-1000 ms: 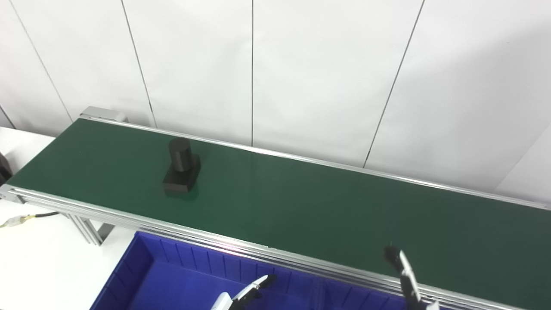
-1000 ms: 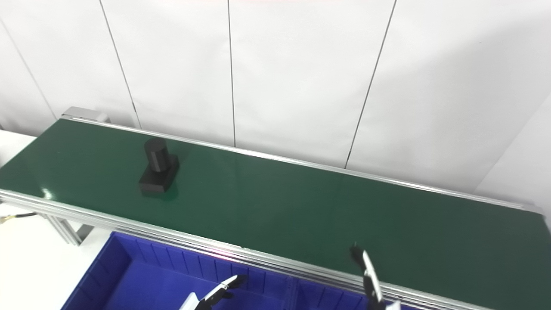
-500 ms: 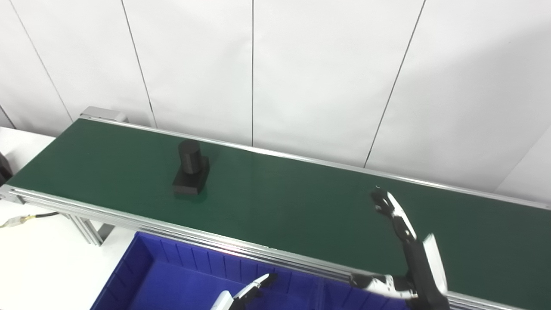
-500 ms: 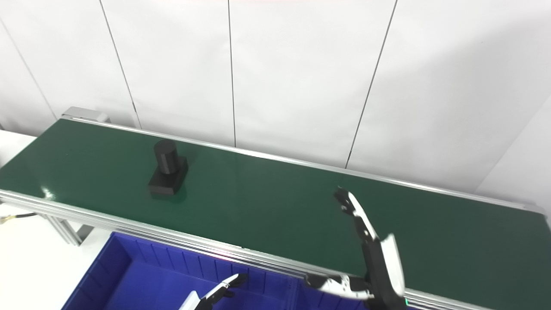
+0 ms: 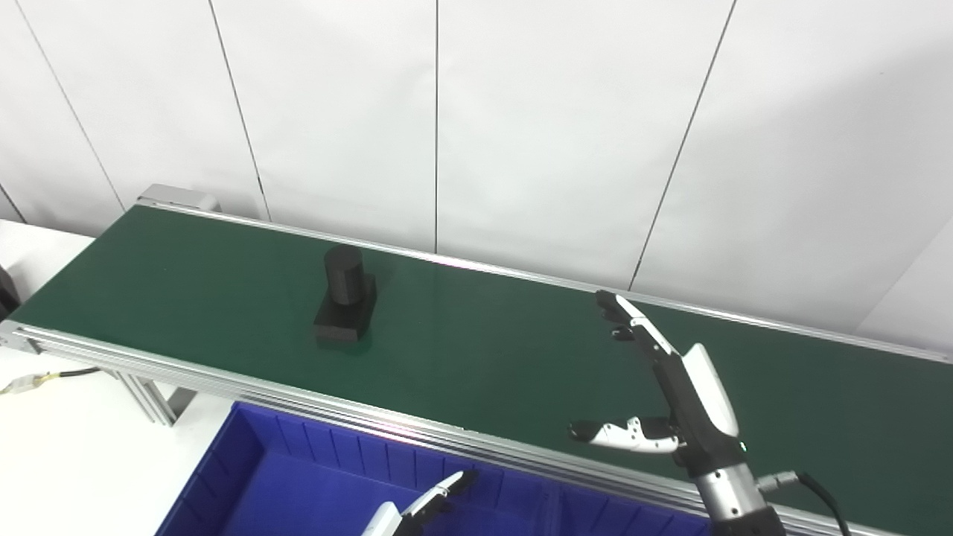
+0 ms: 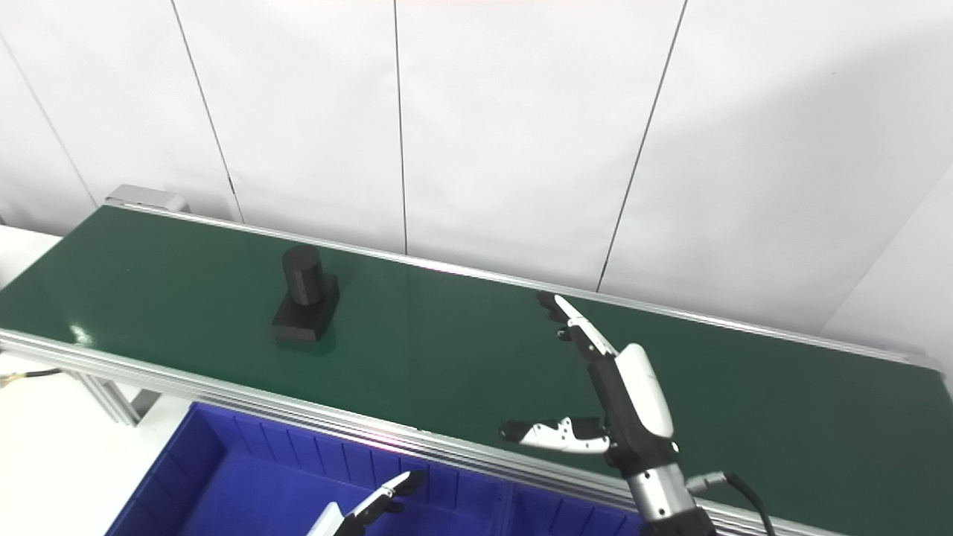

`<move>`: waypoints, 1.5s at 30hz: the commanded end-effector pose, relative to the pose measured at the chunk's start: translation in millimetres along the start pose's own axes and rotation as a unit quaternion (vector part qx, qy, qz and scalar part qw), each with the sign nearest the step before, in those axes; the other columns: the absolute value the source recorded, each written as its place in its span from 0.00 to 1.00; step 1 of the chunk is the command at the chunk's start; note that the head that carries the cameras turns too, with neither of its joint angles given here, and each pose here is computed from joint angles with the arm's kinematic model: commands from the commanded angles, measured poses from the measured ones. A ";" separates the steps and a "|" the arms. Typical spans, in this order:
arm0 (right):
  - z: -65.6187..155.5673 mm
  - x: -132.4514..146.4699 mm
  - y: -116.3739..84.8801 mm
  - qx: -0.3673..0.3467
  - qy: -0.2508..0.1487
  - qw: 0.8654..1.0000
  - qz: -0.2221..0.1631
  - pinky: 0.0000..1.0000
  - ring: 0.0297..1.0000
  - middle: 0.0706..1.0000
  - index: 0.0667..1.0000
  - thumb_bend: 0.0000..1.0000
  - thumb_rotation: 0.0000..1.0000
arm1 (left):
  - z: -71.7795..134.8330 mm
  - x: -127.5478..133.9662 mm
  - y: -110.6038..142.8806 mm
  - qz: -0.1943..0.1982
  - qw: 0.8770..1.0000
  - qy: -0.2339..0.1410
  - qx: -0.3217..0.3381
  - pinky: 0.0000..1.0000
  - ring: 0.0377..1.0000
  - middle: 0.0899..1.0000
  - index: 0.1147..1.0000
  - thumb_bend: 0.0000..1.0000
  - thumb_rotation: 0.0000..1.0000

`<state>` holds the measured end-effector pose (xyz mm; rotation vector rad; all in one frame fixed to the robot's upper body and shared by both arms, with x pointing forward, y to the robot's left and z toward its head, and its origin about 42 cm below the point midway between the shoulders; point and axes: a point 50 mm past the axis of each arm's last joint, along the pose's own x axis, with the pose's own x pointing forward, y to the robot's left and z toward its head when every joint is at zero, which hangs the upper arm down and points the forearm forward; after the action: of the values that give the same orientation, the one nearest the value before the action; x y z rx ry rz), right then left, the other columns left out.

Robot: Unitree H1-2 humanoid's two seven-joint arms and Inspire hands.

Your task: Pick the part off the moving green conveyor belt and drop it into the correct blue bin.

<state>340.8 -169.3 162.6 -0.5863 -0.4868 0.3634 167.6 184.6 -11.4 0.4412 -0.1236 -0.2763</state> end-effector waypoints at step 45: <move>5.1 158.3 45.7 -0.057 0.017 0.995 0.076 0.70 0.84 0.90 0.92 0.92 0.68 | 0.8 4.6 14.4 -0.021 1.000 -0.018 -0.001 0.74 0.83 0.87 0.87 1.00 0.61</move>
<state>448.6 -75.6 157.9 -0.7545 -0.3172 0.4907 170.4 194.6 -12.3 0.4691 -0.1071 -0.3266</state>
